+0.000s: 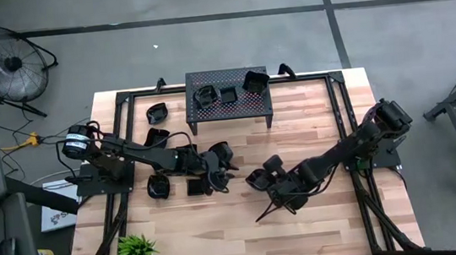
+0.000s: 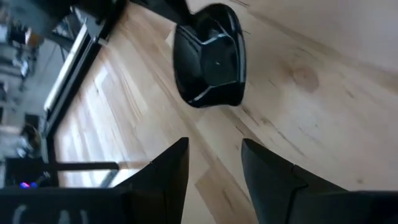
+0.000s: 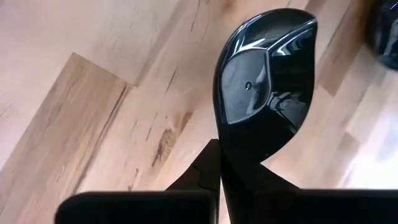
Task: Pick & Place Mini shaped plates
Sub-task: Stack the black leaf-shaped plate on top of the black leaf-shaped plate on the shelf
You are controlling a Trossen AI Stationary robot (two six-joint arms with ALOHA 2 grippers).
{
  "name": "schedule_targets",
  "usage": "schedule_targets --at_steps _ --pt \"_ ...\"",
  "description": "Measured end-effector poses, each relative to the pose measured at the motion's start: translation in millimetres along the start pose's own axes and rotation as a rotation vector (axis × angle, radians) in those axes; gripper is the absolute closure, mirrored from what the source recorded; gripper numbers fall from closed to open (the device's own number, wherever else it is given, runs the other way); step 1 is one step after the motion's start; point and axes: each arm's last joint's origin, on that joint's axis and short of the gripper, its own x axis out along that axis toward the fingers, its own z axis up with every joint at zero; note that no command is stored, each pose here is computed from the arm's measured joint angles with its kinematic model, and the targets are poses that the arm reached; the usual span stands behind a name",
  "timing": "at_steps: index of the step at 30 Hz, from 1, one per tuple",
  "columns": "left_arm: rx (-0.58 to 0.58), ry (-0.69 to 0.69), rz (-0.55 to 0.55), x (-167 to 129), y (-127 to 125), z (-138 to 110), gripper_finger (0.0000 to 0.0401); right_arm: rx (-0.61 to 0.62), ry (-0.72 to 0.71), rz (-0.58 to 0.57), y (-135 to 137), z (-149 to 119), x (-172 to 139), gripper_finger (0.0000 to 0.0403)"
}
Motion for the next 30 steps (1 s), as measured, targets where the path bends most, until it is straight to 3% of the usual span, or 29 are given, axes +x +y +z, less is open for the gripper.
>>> schedule_targets --at_steps 12,30 --pt "0.338 -0.092 -0.057 0 -2 2 0.0258 -0.127 -0.013 -0.073 -9 12 -14 0.0403" --pt "0.341 -0.094 -0.053 0 -2 3 0.0258 -0.146 -0.081 -0.129 -16 19 -13 0.0402"
